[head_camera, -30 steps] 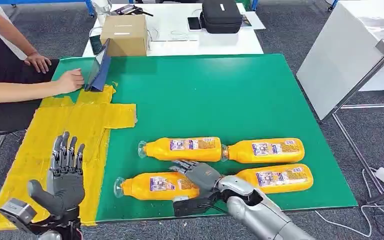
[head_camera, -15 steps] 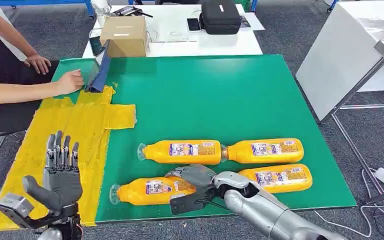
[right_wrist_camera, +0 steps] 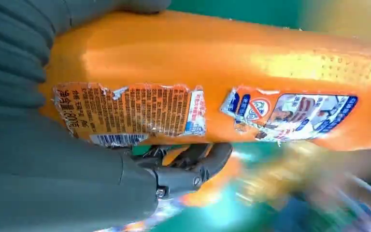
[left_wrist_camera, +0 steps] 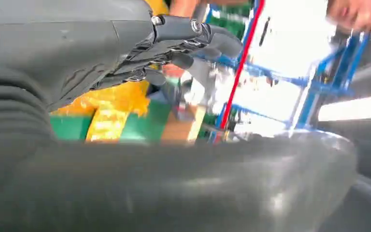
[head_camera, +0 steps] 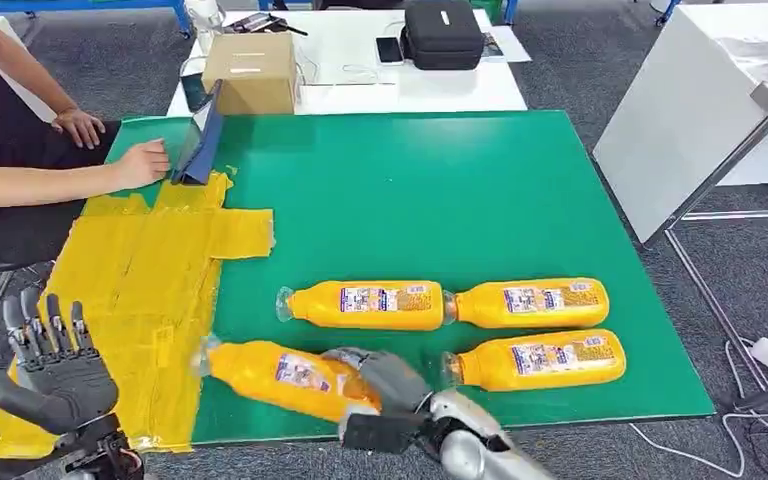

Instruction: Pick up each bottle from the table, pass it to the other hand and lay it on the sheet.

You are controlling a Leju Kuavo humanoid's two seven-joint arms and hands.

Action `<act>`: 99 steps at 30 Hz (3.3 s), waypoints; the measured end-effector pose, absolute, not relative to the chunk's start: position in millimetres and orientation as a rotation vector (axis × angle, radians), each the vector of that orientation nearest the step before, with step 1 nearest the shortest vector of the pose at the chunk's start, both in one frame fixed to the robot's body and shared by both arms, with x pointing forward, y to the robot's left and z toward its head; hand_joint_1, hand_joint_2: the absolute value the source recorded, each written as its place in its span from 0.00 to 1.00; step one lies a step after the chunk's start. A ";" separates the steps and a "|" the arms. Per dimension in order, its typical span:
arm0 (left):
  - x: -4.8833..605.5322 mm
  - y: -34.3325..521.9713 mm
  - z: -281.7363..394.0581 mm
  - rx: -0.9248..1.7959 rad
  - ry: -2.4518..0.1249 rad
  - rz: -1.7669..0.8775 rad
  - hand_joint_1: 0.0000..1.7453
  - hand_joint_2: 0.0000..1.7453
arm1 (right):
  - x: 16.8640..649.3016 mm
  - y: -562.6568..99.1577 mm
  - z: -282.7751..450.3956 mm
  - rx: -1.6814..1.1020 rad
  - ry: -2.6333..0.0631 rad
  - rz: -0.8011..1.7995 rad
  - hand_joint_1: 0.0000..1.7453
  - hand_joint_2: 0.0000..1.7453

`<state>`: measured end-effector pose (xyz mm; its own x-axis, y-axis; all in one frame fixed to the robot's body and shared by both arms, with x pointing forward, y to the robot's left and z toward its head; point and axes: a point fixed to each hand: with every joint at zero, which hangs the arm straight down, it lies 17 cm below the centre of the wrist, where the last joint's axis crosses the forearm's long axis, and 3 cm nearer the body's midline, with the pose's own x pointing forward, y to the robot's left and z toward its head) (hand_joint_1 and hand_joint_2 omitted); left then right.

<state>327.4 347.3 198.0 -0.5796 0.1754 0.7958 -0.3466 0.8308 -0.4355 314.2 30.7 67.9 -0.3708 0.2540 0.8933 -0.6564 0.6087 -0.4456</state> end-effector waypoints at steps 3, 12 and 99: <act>326.4 348.3 192.6 0.073 -2.034 0.730 0.00 1.00 | 308.4 31.7 128.9 0.428 -1.833 0.745 1.00 1.00; 330.7 254.7 196.4 -0.448 -1.981 0.443 0.00 1.00 | 307.1 8.5 194.6 0.445 -2.009 0.549 1.00 1.00; 415.4 315.9 23.2 0.988 -1.323 -1.624 0.00 1.00 | 530.7 -80.9 99.0 -0.145 -1.469 1.140 0.00 1.00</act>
